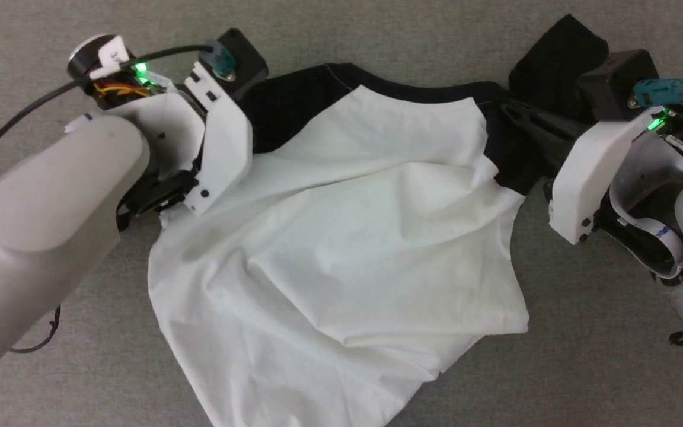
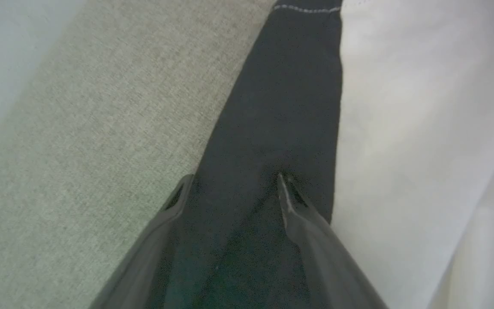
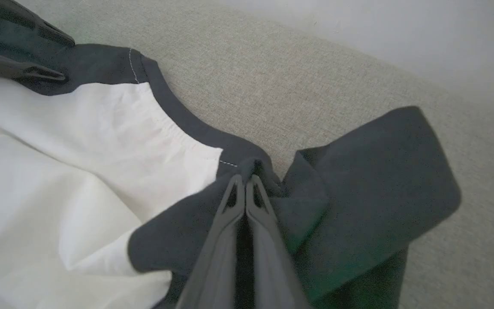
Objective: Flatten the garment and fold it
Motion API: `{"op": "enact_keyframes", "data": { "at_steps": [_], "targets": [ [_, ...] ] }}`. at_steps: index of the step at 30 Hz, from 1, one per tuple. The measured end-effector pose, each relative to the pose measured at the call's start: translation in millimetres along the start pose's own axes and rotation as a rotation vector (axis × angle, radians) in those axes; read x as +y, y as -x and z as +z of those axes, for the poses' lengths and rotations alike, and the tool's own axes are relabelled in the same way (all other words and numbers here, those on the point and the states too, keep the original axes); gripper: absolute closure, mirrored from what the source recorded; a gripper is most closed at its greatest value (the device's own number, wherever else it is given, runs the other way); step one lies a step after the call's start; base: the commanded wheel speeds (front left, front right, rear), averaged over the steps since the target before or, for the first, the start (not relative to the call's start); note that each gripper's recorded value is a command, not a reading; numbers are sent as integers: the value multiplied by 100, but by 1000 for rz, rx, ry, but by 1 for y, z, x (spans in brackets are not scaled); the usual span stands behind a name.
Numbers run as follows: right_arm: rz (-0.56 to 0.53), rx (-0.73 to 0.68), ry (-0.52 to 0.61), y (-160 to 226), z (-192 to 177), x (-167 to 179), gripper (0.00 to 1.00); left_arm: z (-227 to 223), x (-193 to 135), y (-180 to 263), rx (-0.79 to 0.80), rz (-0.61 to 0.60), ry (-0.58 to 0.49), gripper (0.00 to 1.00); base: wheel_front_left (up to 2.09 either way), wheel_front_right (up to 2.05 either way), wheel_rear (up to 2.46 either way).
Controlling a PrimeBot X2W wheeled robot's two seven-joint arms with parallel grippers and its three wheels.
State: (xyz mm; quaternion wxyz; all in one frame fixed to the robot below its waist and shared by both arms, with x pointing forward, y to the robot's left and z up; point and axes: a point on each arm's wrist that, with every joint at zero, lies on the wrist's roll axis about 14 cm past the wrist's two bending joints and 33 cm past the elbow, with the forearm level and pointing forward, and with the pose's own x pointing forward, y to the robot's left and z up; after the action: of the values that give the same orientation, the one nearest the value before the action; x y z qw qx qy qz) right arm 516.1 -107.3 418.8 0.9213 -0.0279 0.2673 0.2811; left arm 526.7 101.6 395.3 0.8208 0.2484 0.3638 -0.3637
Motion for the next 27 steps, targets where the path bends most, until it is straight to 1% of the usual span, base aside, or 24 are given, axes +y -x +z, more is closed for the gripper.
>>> {"op": "enact_keyframes", "data": {
  "at_steps": [2, 7, 8, 12, 15, 17, 20, 21, 23, 27],
  "targets": [
    [-8, 5, -5, 0, -3, -5, 100, -4, 0, -7, 14, -16, 20, 0, 0, 0, 0],
    [-28, 26, -13, 3, -12, -14, 100, -4, 1, -19, 27, -37, 29, 0, 0, 0, 0],
    [-30, 27, -15, 4, -12, -15, 100, -5, 1, -21, 31, -44, 37, 100, 0, 0, 0],
    [-38, 23, -16, 5, -11, -18, 100, -4, -4, -23, 19, -78, 85, 100, 0, 0, 0],
    [-46, 0, -6, 8, -3, -20, 100, -1, -4, -19, -10, -77, 115, 100, 0, 0, 0],
    [-54, -31, 2, 11, 6, -21, 100, 4, -3, -14, -63, -74, 176, 100, 0, 0, 0],
    [-72, -96, 18, 18, 25, -21, 100, 15, -1, -5, -185, -50, 326, 100, 0, 0, 0],
    [-80, -122, 20, 21, 32, -22, 100, 21, 3, 1, -234, -33, 357, 100, 0, 0, 0],
    [-92, -178, 20, 28, 48, -21, 100, 38, 14, 16, -338, 15, 386, 100, 0, 0, 0],
    [-122, -284, 36, 46, 81, -19, 100, 71, 44, 59, -534, 146, 409, 100, 0, 0, 0]
  ]
}}
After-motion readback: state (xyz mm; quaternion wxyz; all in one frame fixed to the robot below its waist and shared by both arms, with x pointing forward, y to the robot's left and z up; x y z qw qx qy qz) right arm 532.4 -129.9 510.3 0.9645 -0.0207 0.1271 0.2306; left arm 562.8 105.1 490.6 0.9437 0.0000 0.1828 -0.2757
